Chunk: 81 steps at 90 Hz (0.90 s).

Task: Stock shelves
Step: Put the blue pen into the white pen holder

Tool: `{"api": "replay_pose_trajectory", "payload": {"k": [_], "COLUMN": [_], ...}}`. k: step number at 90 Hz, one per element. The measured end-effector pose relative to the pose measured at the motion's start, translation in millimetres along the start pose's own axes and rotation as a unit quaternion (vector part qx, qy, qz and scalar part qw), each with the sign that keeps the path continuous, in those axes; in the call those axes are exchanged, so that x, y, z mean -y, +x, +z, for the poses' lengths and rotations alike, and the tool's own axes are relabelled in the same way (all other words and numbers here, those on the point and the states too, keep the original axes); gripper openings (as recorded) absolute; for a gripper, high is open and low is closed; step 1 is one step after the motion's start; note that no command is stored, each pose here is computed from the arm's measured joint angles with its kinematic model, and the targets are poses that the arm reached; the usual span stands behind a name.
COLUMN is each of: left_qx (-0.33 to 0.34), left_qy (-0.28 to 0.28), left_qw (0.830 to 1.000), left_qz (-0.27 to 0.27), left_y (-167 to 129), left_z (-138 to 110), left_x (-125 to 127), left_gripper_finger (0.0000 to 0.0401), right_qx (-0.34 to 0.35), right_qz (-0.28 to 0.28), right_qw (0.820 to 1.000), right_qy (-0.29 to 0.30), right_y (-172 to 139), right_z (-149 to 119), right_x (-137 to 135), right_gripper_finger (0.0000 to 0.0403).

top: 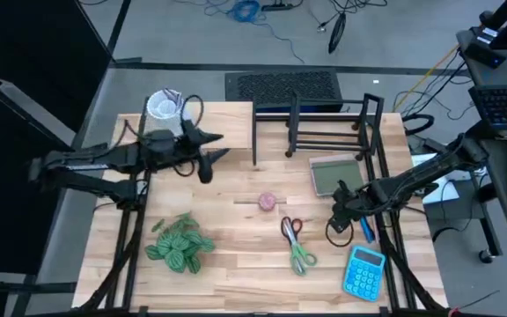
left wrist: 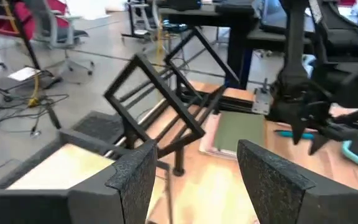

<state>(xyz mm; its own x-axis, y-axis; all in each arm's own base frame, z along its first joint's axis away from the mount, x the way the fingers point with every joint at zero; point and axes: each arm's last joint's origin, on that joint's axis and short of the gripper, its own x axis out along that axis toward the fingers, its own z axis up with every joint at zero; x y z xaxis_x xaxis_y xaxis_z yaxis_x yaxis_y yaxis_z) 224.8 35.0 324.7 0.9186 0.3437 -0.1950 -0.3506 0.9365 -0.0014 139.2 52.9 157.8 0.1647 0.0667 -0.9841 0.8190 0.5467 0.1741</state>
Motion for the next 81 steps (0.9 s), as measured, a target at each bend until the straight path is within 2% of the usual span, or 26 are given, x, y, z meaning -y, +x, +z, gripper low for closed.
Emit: {"api": "replay_pose_trajectory", "payload": {"k": [23, 34, 53, 60, 74, 81], "left_qx": [-0.015, -0.022, -0.024, -0.025, -0.025, -0.025], "left_qy": [0.006, 0.008, 0.009, 0.011, 0.025, 0.025], "left_qw": [1.000, 1.000, 1.000, 1.000, 0.999, 0.999], "left_qz": [-0.009, -0.009, -0.009, -0.009, -0.010, -0.010], "left_y": [23, 27, 28, 29, 29, 29], "left_z": [-11, -14, -15, -15, -15, -15], "left_x": [10, 11, 12, 12, 12, 12], "left_gripper_finger": [0.0209, 0.0209, 0.0209, 0.0209, 0.0209, 0.0209], "right_qx": [-0.039, -0.048, -0.014, 0.003, -0.017, -0.022], "right_qz": [-0.048, -0.044, -0.056, -0.051, -0.025, -0.042], "right_qw": [0.998, 0.998, 0.998, 0.999, 0.998, 0.997], "right_qy": [0.000, 0.000, 0.015, 0.003, -0.056, -0.054], "right_y": [-1, -1, 1, 1, -7, -16], "right_z": [-4, -4, -1, 2, 10, 15], "right_x": [9, 8, 8, 7, 0, -1], "right_gripper_finger": [0.0212, 0.0212, 0.0212, 0.0212, 0.0212, 0.0212]}}
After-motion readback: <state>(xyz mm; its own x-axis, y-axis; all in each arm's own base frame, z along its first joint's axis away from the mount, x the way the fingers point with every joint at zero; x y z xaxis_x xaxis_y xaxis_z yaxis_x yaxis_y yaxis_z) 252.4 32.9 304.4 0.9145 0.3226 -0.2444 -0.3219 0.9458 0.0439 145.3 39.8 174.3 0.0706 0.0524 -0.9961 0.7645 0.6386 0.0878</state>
